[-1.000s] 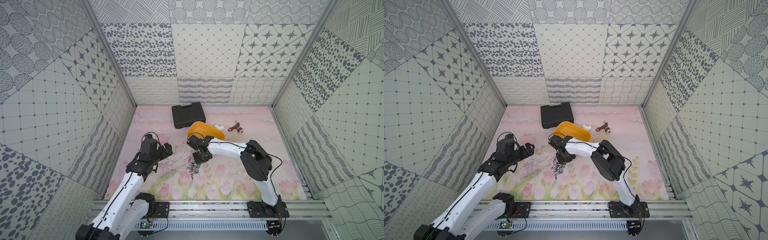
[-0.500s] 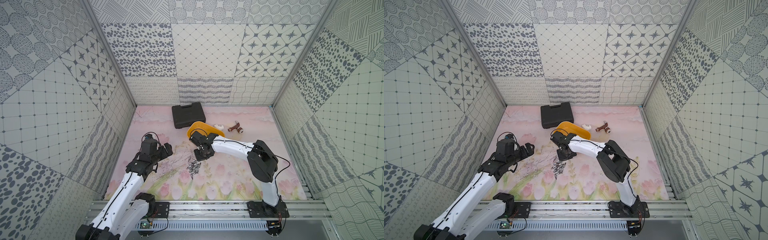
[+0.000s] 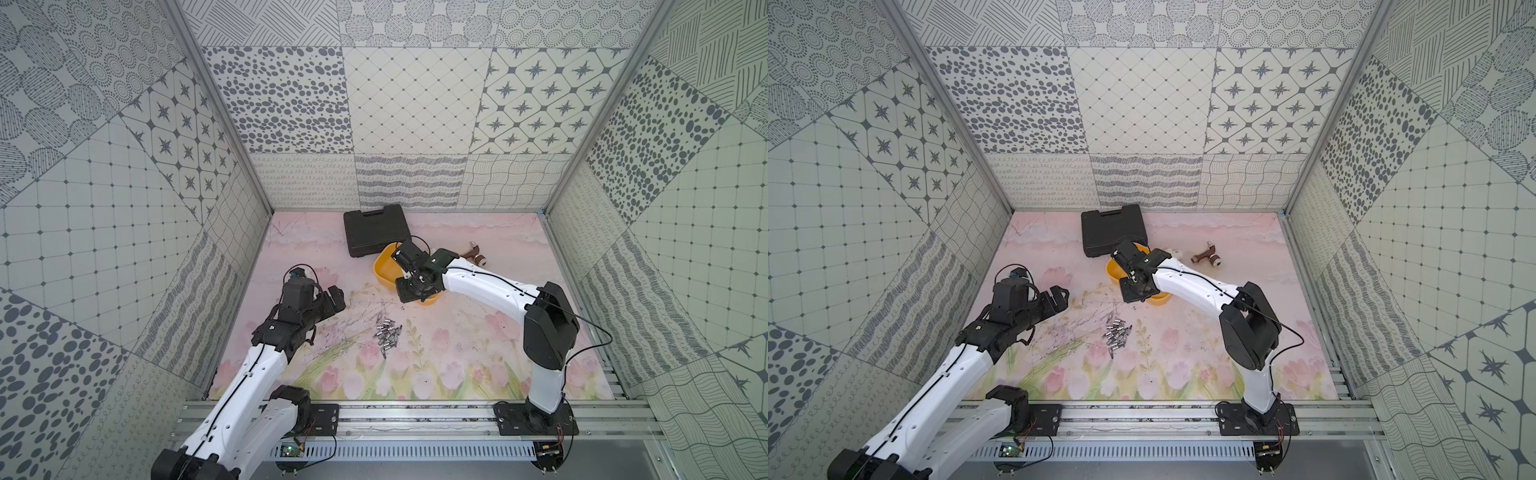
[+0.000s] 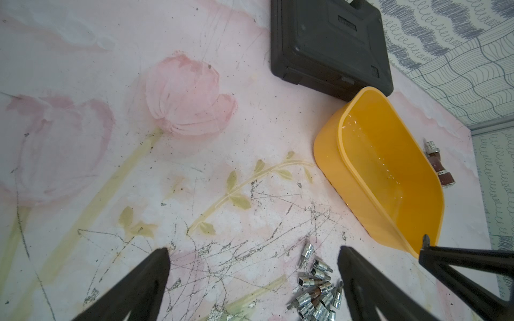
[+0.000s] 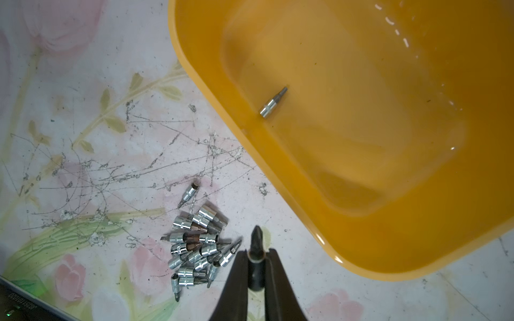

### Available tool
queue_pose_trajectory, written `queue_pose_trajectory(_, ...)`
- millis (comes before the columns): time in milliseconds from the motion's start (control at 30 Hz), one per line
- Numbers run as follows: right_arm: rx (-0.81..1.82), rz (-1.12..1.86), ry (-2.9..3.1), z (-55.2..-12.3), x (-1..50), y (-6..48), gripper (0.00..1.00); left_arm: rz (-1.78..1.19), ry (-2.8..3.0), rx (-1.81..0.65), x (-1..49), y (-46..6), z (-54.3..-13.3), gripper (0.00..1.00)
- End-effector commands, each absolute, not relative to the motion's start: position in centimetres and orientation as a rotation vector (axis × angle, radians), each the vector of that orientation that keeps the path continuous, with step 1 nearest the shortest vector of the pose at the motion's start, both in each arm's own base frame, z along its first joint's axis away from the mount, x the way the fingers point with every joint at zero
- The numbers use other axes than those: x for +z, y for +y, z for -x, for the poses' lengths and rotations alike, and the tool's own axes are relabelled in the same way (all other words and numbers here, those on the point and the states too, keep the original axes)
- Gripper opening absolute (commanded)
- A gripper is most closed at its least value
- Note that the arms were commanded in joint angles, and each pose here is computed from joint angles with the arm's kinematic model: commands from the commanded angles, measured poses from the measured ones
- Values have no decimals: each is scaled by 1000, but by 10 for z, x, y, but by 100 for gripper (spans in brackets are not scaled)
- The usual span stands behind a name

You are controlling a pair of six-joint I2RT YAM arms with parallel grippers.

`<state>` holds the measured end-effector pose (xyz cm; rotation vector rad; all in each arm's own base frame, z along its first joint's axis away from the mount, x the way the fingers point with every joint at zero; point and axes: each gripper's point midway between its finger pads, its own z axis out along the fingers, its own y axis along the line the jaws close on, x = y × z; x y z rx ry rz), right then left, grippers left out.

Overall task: Put the bit on the desktop into the storage box
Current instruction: Pick up the screwdriver bit from the center of the board, then place the screwdriver bit in the storage box.

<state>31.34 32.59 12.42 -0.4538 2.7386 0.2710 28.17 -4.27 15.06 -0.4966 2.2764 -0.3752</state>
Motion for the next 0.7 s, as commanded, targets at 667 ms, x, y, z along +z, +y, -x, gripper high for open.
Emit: queue_pose_trajectory(667, 86, 368, 2661, -401, 136, 276, 10, 478, 2294, -395, 149, -47, -286, 99)
